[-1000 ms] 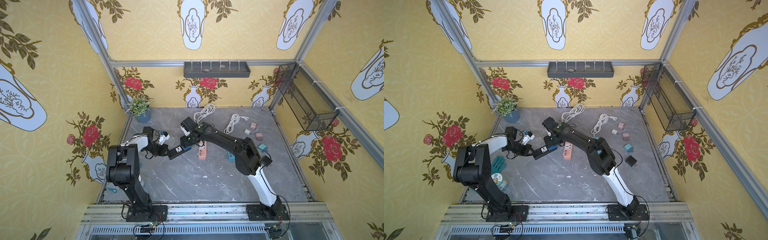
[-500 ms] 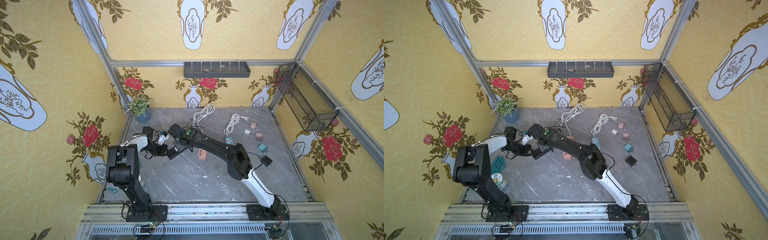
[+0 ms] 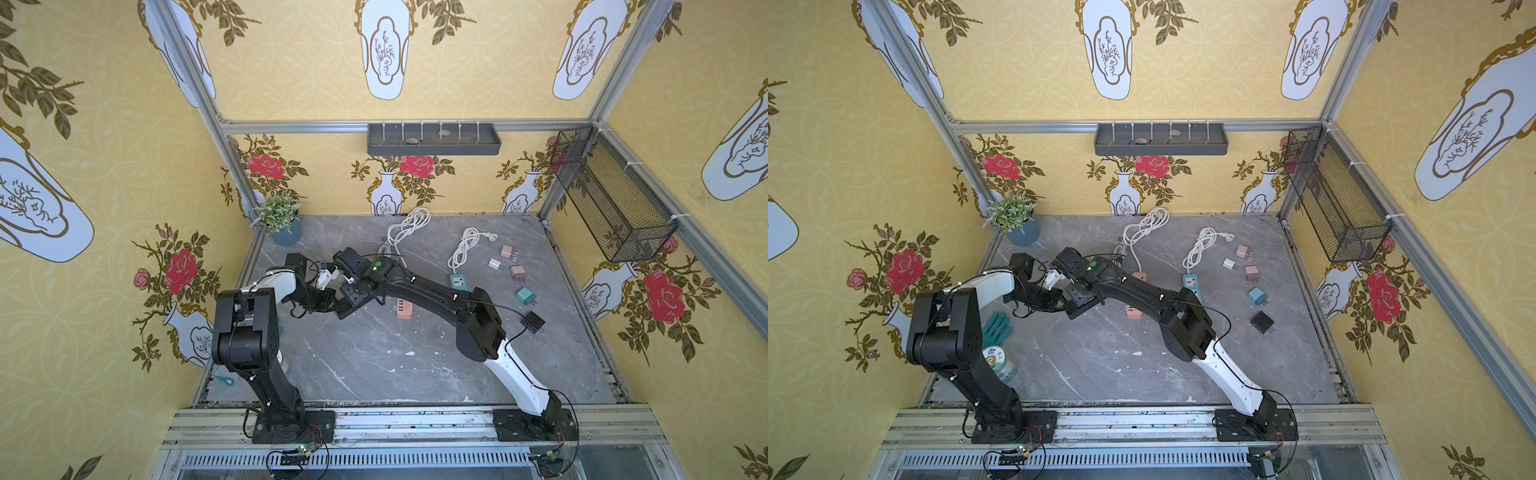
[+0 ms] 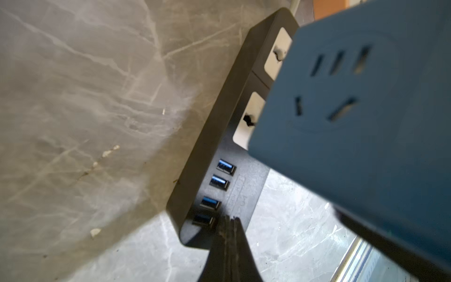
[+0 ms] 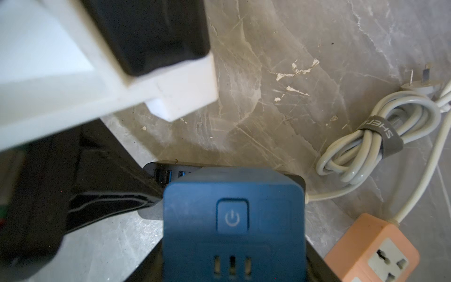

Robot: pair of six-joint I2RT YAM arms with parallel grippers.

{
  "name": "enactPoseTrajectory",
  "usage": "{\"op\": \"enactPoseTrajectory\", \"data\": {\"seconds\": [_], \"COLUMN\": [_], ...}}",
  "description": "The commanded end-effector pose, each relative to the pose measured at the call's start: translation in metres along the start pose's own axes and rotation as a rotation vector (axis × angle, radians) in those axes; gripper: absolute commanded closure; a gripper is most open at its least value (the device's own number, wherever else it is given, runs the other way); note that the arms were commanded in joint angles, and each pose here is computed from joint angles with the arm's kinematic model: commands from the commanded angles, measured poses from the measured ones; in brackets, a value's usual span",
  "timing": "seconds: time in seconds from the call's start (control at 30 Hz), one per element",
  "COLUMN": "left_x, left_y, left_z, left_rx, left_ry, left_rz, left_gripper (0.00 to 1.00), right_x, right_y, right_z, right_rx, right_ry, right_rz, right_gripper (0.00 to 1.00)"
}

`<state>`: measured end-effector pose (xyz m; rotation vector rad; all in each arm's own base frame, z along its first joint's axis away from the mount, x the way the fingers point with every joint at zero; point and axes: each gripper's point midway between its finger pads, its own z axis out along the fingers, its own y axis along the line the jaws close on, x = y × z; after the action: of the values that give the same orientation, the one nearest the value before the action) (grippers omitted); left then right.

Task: Pull the plug off the socket
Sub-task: Remove the plug from the socket.

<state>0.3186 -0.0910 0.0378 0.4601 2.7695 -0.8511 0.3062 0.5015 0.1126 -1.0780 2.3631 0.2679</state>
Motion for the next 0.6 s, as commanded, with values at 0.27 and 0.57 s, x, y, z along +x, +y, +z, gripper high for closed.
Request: {"op": "enactPoseTrajectory", "data": {"seconds": [0.27,0.57], "left_x": [0.020,-0.016], "left_y": [0.020,-0.024], "left_z": [0.003,-0.033], "left_rx": [-0.114,-0.008], "left_ry": [0.086,-0.089], "left_rz": [-0.007,0.110], "left_gripper": [1.00,0.95], "right_x": [-0.016,0.033], "right_y": [-0.054,-0.105], "right_z": [-0.066,-0.102], "right_rx": [-0.225,-0.070], "right_ry": [-0.168,-0.151], "right_rz": [0.360,0.462], "right_gripper": [0.80,0.80]}}
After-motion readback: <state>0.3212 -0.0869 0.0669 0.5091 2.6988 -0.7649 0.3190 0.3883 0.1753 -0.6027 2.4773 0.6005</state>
